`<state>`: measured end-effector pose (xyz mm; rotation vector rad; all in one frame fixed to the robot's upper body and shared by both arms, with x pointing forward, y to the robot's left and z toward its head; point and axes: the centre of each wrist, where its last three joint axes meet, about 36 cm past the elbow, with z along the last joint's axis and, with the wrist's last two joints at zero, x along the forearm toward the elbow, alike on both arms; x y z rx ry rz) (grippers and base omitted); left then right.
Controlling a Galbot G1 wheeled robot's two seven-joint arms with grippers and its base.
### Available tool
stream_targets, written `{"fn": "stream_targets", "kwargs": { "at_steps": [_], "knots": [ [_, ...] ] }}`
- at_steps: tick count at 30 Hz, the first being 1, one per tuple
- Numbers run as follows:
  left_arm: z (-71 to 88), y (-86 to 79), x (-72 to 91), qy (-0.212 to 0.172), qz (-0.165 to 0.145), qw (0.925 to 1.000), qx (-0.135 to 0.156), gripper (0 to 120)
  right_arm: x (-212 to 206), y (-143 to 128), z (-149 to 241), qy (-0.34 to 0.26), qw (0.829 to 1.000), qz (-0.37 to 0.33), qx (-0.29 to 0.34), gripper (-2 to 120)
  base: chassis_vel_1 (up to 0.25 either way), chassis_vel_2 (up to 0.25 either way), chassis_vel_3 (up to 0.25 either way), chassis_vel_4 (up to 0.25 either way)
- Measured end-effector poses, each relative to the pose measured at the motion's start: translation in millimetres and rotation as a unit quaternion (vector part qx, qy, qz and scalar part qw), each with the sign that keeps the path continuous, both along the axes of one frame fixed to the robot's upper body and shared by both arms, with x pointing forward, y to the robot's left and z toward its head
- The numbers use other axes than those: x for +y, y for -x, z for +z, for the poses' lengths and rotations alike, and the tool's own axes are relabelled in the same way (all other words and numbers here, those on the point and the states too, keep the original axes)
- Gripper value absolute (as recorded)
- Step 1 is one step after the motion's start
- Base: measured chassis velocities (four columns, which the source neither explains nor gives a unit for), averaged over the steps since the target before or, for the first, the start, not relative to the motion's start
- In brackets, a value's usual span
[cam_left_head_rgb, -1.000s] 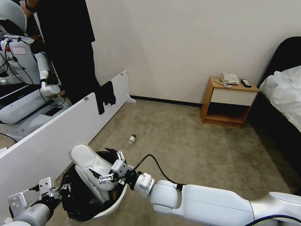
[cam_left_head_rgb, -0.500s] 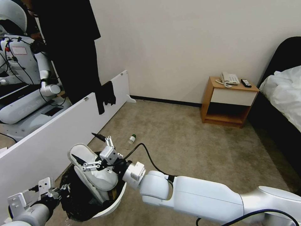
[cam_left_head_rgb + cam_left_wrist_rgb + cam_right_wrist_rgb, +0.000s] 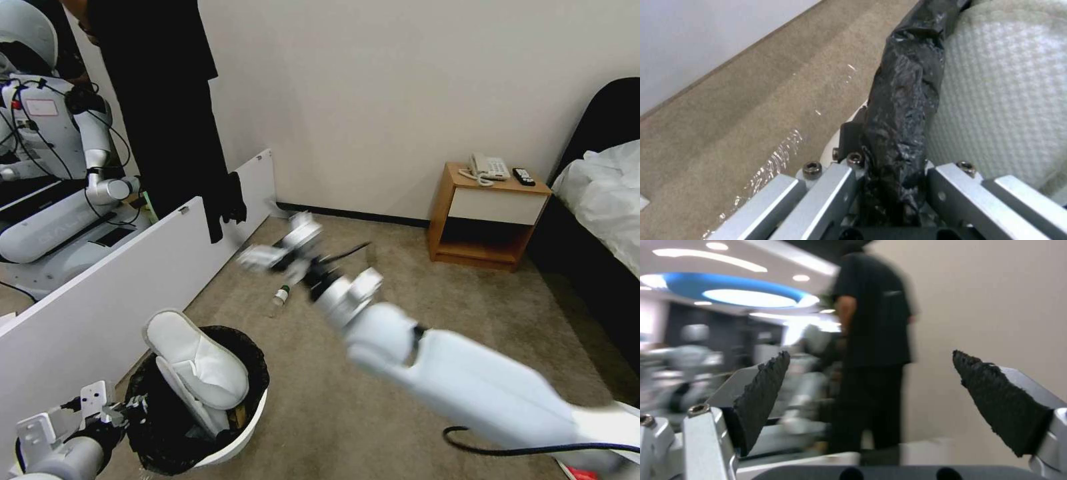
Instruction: Pick up the trash bin, then pick up the garbage from the floor and place it into the trash bin.
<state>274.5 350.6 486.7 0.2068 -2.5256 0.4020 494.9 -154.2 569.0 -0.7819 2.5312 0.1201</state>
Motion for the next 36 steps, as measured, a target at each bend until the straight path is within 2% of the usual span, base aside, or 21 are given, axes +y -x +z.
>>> {"fn": "stream_targets", "kwargs": {
  "at_steps": [2, 4, 5, 7, 11, 14, 15, 20, 23, 31, 36],
  "knots": [
    [-2.5, 7.7, -0.9, 0.001, 0.003, 1.0000, 0.004, 2, -32, -2, 11, -0.023, 0.999, -0.043, 0.007, 93, 0.000, 0.000, 0.000, 0.000],
    [-1.8, 11.7, -2.5, 0.002, 0.007, 1.0000, 0.003, 2, -46, -4, 16, -0.035, 0.997, -0.061, 0.007, 93, 0.000, 0.000, 0.000, 0.000],
    [-1.8, 11.7, -2.5, 0.002, 0.007, 1.0000, 0.003, 2, -46, -4, 16, -0.035, 0.997, -0.061, 0.007, 93, 0.000, 0.000, 0.000, 0.000],
    [0.6, 13.3, -5.7, 0.000, 0.010, 0.9999, -0.004, 2, -83, 1, 32, -0.058, 0.992, -0.109, -0.006, 93, 0.000, 0.000, 0.000, 0.000],
    [2.0, 14.3, -9.9, 0.003, 0.010, 0.9999, -0.008, 2, -113, 12, 48, -0.076, 0.985, -0.152, -0.014, 93, 0.000, 0.000, 0.000, 0.000],
    [2.8, 17.8, -14.7, -0.001, 0.009, 0.9999, -0.012, 2, -157, 46, 60, -0.098, 0.970, -0.220, -0.022, 93, 0.000, 0.000, 0.000, 0.000],
    [2.8, 17.8, -14.7, -0.001, 0.009, 0.9999, -0.012, 2, -157, 46, 60, -0.098, 0.970, -0.220, -0.022, 93, 0.000, 0.000, 0.000, 0.000],
    [3.7, 22.3, -18.3, -0.002, 0.007, 0.9999, -0.015, 2, -196, 79, 59, -0.089, 0.955, -0.279, -0.040, 93, 0.000, 0.000, 0.000, 0.000],
    [3.9, 23.2, -19.6, -0.001, 0.007, 0.9998, -0.017, 2, -202, 86, 59, -0.084, 0.952, -0.291, -0.047, 93, 0.000, 0.000, 0.000, 0.000],
    [-0.2, 29.6, -27.6, -0.011, 0.003, 0.9997, -0.021, 2, -212, 127, 32, -0.046, 0.935, -0.346, -0.057, 93, 0.000, 0.000, 0.000, 0.000],
    [-3.1, 31.1, -32.5, -0.013, 0.003, 0.9996, -0.023, 2, -209, 140, 18, -0.028, 0.932, -0.357, -0.054, 93, 0.000, 0.000, 0.000, 0.000]
  ]
}}
